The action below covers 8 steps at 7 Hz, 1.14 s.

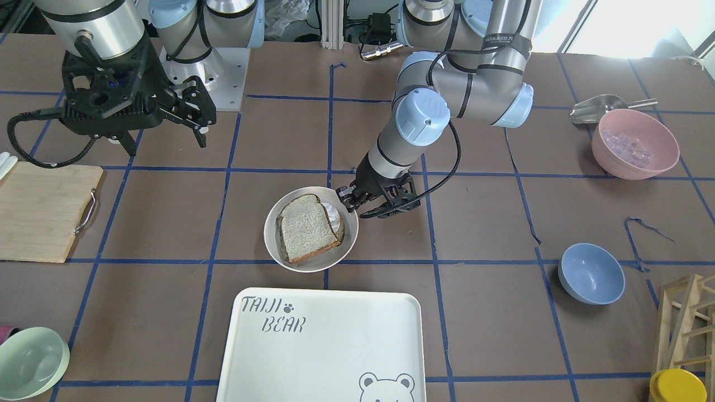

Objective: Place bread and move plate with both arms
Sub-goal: 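Slide the plate with the left gripper onto the cream bear tray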

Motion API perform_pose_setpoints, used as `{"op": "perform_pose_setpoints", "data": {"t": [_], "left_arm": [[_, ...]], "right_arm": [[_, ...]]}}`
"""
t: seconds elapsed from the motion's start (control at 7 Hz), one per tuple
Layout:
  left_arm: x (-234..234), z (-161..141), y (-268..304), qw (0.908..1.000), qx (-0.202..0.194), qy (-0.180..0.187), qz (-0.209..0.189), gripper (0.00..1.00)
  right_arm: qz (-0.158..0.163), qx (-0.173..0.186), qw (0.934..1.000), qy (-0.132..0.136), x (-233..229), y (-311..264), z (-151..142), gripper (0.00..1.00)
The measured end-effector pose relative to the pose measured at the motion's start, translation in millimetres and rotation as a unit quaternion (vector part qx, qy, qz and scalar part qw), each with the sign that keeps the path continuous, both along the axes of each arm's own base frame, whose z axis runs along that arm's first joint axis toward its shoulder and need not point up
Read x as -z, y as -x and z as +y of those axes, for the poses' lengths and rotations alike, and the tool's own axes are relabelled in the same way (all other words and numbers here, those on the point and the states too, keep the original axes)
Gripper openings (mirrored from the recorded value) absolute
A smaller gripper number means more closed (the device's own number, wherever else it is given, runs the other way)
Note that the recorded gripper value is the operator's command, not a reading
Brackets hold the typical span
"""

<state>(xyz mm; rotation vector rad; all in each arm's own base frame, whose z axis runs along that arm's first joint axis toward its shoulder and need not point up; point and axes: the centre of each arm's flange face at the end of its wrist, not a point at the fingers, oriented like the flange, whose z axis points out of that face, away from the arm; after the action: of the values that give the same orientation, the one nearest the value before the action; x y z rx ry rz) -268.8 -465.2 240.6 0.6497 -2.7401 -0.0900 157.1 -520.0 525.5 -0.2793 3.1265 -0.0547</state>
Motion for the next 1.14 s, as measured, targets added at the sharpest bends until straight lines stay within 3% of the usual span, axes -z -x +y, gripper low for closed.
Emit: {"op": "perform_pose_setpoints", "data": {"t": [0.29, 0.71, 1.14], "left_arm": [[-27, -34, -27, 0.9991, -0.013, 0.031, 0.025, 0.0], [-31, -122, -47, 0.9977, -0.016, 0.052, 0.041, 0.0], [10, -196, -43, 0.9981, -0.019, 0.042, 0.04, 0.0]], "right_arm": [[0.0, -0.001, 1.0, 0.001, 0, 0, 0, 1.0], [0.0, -0.001, 1.0, 0.0, 0, 0, 0, 1.0], [0.001, 0.0, 1.0, 0.0, 0, 1, 0, 1.0]]}}
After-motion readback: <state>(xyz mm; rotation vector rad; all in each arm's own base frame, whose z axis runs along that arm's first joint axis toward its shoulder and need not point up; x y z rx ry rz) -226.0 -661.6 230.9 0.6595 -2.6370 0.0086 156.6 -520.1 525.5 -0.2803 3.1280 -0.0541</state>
